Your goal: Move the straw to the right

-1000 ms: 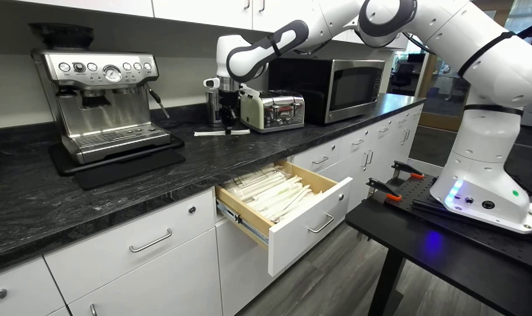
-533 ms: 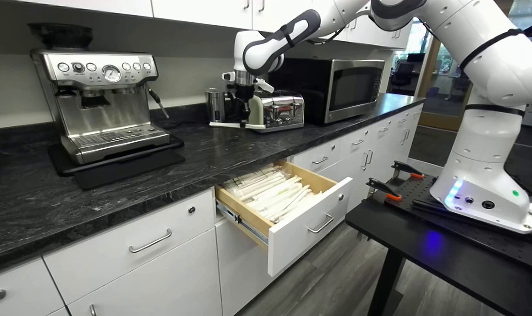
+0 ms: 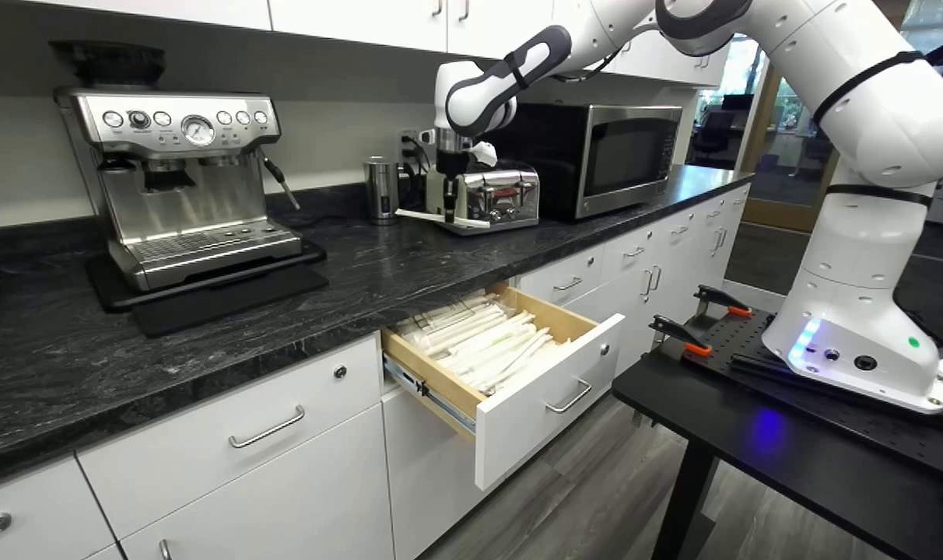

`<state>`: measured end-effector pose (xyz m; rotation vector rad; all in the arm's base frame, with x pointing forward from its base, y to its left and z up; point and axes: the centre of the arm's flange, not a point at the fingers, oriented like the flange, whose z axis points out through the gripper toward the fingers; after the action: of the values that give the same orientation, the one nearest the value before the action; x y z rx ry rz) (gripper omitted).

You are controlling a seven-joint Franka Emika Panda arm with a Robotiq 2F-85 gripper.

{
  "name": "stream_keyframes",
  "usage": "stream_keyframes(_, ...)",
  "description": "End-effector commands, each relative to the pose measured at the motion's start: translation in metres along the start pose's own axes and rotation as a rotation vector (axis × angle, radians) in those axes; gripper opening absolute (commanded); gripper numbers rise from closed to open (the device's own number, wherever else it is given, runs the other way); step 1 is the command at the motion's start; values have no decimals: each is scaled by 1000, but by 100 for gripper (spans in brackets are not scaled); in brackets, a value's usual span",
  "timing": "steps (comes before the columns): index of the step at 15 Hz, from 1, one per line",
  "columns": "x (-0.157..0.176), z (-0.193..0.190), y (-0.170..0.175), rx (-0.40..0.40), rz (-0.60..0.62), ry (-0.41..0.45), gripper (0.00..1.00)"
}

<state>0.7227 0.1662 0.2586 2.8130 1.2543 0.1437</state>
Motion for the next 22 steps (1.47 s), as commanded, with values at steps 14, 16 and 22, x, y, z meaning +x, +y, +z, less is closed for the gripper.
stream_keyframes(14,-35,0,-14,18,490,-70,0)
stream_keyframes(16,-35,-3,-19,33,489,-85,27)
stream_keyframes(22,-39,-21,-25,26,480,-55,65)
